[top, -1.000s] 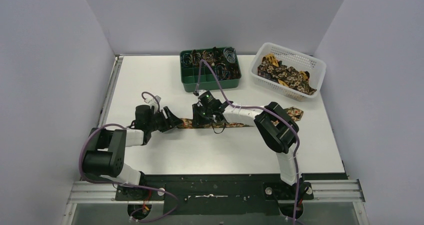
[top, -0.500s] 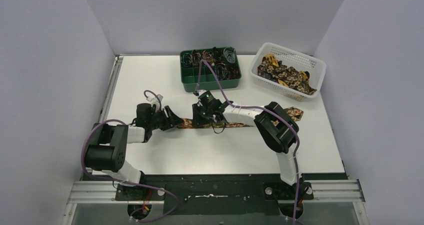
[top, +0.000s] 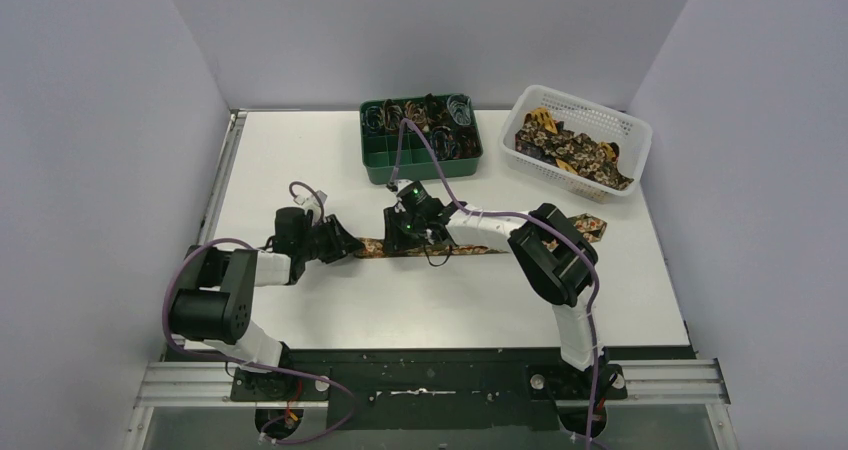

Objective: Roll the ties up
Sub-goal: Roll the tie at the center of the board.

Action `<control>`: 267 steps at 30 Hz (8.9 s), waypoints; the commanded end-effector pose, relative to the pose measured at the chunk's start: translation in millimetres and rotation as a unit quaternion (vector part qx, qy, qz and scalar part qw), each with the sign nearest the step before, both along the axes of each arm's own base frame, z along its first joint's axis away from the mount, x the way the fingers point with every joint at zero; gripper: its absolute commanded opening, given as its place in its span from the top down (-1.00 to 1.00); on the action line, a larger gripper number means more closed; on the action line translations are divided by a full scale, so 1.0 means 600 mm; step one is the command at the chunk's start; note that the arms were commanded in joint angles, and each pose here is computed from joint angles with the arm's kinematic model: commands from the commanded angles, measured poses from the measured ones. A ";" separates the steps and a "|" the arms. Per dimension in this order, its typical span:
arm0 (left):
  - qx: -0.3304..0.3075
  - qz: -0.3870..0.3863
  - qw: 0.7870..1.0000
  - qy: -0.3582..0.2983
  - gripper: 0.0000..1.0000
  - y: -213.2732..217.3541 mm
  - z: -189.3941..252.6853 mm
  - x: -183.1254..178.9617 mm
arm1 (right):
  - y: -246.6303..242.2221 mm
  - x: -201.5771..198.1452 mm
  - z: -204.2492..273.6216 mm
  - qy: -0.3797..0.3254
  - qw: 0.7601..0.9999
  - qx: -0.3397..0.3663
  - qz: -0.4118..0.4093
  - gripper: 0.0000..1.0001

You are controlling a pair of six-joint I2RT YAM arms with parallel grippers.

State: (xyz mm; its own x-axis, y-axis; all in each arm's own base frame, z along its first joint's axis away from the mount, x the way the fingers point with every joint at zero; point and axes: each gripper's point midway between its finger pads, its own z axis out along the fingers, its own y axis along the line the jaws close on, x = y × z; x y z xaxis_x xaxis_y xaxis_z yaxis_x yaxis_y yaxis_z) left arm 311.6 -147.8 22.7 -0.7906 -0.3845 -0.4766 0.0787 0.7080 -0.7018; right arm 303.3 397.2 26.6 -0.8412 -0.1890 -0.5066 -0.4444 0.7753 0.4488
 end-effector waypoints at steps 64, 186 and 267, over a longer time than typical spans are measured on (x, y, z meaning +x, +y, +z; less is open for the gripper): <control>0.424 0.006 0.905 -0.032 1.00 0.044 0.128 0.003 | -0.082 0.028 0.138 -0.053 0.993 0.087 -0.062 0.12; 0.069 0.170 0.983 -0.029 -0.39 0.126 0.117 -0.005 | 0.070 0.007 -0.031 -0.287 0.821 0.030 0.493 -0.52; -0.035 0.056 0.996 -0.053 -0.41 0.033 0.085 -0.007 | 0.001 0.001 0.076 -0.018 0.989 0.095 -0.114 -0.25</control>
State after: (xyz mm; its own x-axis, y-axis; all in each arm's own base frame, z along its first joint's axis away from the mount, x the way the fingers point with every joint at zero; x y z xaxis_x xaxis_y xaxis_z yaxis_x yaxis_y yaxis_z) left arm 293.5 -116.2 53.9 -0.6996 -0.5448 -0.4624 -0.0311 0.6697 -0.7420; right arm 304.9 380.5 71.9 -0.8081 0.1238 -0.5758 -0.2753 0.7849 0.5551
